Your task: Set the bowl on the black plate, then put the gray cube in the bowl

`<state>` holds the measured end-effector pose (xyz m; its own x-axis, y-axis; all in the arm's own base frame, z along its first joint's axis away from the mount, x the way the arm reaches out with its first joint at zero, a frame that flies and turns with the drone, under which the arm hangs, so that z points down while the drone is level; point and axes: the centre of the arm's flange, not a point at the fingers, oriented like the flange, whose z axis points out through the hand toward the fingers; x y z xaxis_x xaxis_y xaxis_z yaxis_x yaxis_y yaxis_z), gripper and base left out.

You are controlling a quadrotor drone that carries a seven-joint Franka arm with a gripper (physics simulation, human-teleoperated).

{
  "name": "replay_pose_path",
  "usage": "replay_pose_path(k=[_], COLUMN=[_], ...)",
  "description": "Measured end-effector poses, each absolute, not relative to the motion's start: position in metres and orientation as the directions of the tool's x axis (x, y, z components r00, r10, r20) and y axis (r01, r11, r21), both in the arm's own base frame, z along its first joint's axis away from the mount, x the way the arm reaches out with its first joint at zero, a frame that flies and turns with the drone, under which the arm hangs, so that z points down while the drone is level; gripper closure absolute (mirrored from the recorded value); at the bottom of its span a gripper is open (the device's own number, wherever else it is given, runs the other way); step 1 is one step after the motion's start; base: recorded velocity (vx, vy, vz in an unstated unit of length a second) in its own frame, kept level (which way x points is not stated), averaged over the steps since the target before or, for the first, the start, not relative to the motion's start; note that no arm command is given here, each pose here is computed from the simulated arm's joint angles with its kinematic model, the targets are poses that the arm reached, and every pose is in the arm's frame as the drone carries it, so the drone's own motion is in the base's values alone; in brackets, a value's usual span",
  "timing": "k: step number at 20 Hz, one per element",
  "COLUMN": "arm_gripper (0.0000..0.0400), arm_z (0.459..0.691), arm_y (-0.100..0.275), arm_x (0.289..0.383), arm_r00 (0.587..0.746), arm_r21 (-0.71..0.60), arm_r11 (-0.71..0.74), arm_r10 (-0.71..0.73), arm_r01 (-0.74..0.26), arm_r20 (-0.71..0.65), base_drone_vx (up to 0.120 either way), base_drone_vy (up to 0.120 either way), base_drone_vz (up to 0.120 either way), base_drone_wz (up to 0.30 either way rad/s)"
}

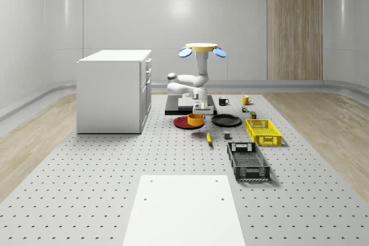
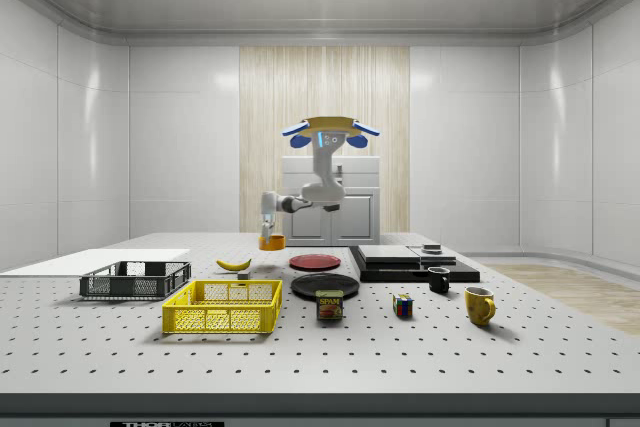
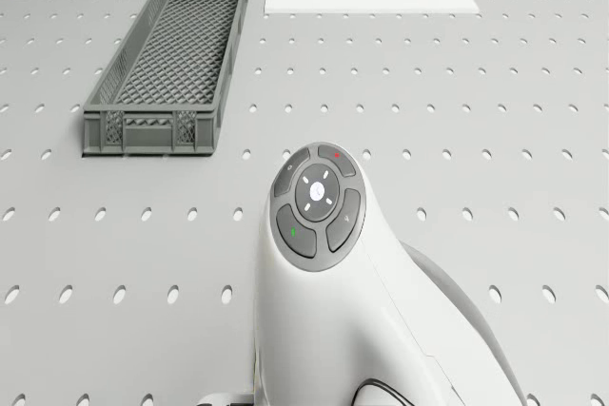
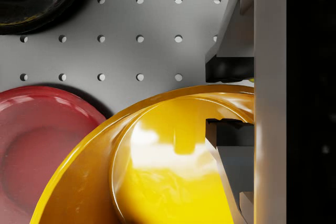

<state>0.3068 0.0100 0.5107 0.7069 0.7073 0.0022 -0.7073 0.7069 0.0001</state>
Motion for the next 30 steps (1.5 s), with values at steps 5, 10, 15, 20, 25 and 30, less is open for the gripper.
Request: replay_pose_path(k=[5, 10, 15, 20, 25, 30], arm_gripper=[0.0300, 0.0300, 0.0300, 0.0300, 0.0300, 0.0300], arm_z=[0.5107, 0.5107, 0.5107, 0.5107, 0.5107, 0.5107], arm_y=[0.0100, 0.0100, 0.0100, 0.0100, 0.0100, 0.0100], arm_x=[0.3068, 0.3068, 0.3068, 0.3068, 0.3068, 0.3068], arm_r00=[0.707, 0.707, 0.707, 0.707, 0.707, 0.707], arm_r21=[0.000, 0.000, 0.000, 0.000, 0.000, 0.000], arm_r11=[0.707, 0.707, 0.707, 0.707, 0.707, 0.707], arm_r10=[0.707, 0.707, 0.707, 0.707, 0.707, 0.707], arm_r01=[-0.707, -0.707, -0.707, -0.707, -0.707, -0.707], arm_r20=[0.002, 0.002, 0.002, 0.002, 0.002, 0.002], base_drone_vx=[-0.120, -0.120, -0.120, -0.120, -0.120, -0.120], base_drone_vy=[0.120, 0.120, 0.120, 0.120, 0.120, 0.120], base_drone_vz=[0.000, 0.000, 0.000, 0.000, 0.000, 0.000], base_drone_wz=[0.000, 0.000, 0.000, 0.000, 0.000, 0.000])
